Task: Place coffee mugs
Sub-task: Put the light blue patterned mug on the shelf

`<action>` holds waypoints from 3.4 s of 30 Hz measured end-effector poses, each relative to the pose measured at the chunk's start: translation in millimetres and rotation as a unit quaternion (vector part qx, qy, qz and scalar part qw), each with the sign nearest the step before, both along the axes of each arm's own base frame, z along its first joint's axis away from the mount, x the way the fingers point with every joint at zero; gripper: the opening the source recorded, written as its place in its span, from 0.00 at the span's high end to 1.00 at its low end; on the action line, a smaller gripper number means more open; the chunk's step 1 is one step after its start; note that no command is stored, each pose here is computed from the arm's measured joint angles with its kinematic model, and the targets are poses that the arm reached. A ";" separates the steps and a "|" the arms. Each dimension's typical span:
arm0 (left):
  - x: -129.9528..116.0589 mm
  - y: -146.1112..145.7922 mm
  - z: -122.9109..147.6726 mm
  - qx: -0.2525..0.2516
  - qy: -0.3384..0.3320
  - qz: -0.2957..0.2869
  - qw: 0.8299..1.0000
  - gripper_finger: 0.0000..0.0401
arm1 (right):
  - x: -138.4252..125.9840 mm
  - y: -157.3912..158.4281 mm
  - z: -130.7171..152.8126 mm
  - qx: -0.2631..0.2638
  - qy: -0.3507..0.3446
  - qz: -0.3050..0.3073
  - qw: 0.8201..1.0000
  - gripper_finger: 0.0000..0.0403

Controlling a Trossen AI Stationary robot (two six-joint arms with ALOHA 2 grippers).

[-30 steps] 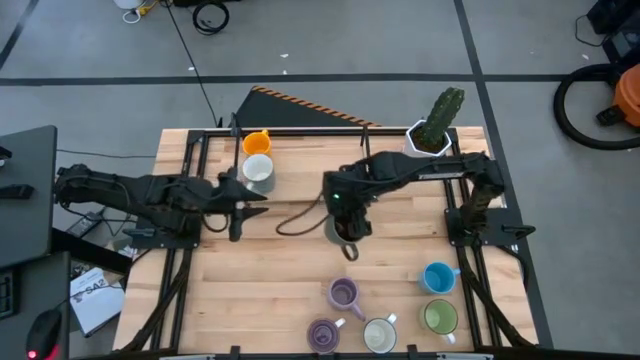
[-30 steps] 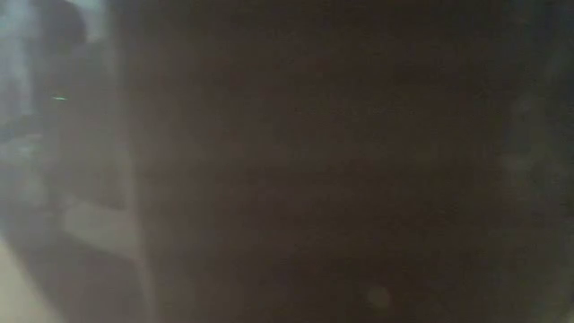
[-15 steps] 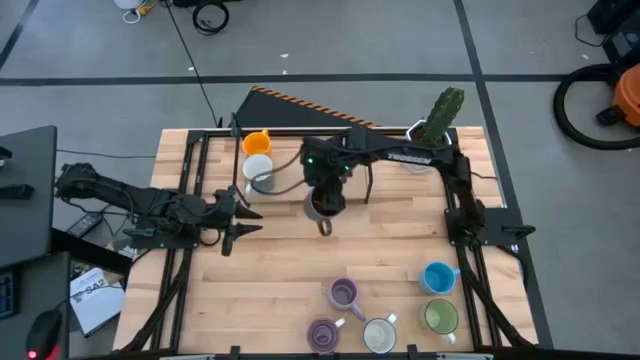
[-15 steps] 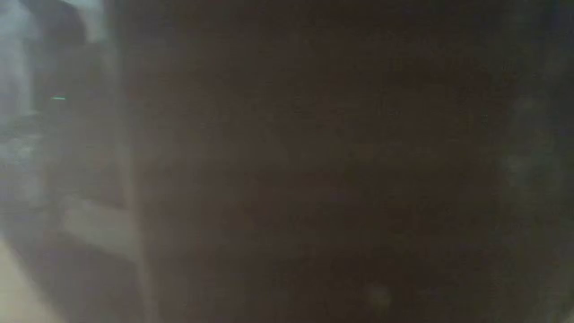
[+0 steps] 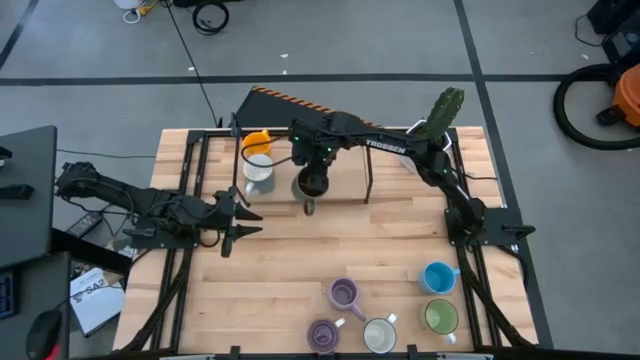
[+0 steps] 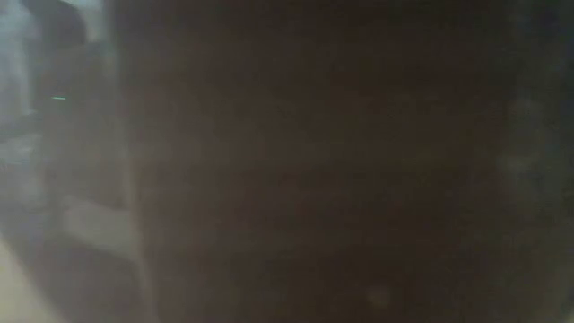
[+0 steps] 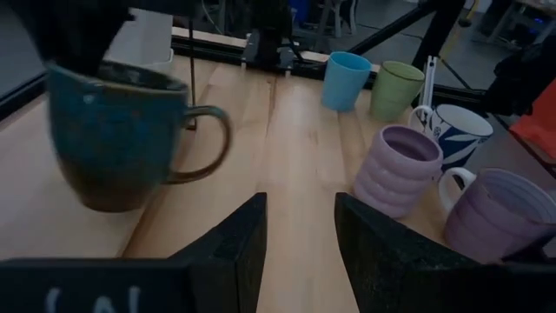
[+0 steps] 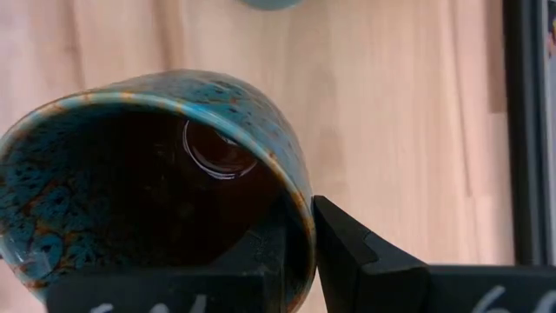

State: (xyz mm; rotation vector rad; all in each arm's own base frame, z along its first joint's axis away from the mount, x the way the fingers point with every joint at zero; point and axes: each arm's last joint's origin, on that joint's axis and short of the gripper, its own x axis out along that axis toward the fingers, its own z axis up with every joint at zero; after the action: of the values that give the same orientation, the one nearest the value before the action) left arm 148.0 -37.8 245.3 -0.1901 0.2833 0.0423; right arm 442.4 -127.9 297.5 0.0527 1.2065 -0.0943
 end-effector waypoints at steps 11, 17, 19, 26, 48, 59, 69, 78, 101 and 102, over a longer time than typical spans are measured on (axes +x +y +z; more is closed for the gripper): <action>0.0 0.0 -0.1 -0.010 0.000 0.003 1.000 0.65 | 0.0 -17.5 1.7 -0.004 -0.029 0.000 1.000 0.89; 0.0 0.0 -0.1 -0.010 0.000 0.003 1.000 0.65 | -0.3 -18.3 1.9 -0.006 -0.029 -0.002 1.000 0.89; 0.0 0.0 -0.2 -0.010 0.001 0.003 1.000 0.65 | -0.7 -18.5 0.3 -0.005 -0.026 0.000 1.000 0.89; 0.0 0.0 -0.2 -0.010 0.001 0.003 1.000 0.65 | -1.0 -21.1 -4.8 -0.013 -0.018 -0.007 1.000 0.89; 0.1 0.7 -0.2 -0.011 0.000 0.010 1.000 0.65 | -16.7 -27.8 -4.6 -0.020 0.043 -0.013 0.999 0.89; 1.6 3.3 6.3 0.022 -0.035 0.053 0.998 0.65 | -18.6 -34.9 -6.7 -0.029 0.050 -0.022 0.998 0.85; 2.9 4.2 14.8 0.052 -0.074 0.070 0.993 0.65 | -17.4 -40.4 -5.2 -0.029 0.031 -0.025 0.999 0.71; 3.2 4.2 17.6 0.054 -0.087 0.071 0.992 0.65 | -18.9 -50.3 -5.0 -0.014 0.015 -0.040 0.999 0.74; 40.5 22.3 14.5 -0.009 0.080 0.143 0.986 0.65 | -44.5 -2.2 70.4 -0.041 -0.057 0.012 0.997 0.73; 42.4 21.8 13.7 -0.008 0.089 0.144 0.986 0.65 | -47.2 4.0 75.0 -0.043 -0.057 0.017 0.997 0.74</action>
State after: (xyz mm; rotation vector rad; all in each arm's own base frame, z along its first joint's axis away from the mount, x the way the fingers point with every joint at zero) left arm 190.3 -16.0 259.0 -0.2432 0.4332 0.3444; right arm 395.2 -124.0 372.5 -0.0384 1.0879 -0.1117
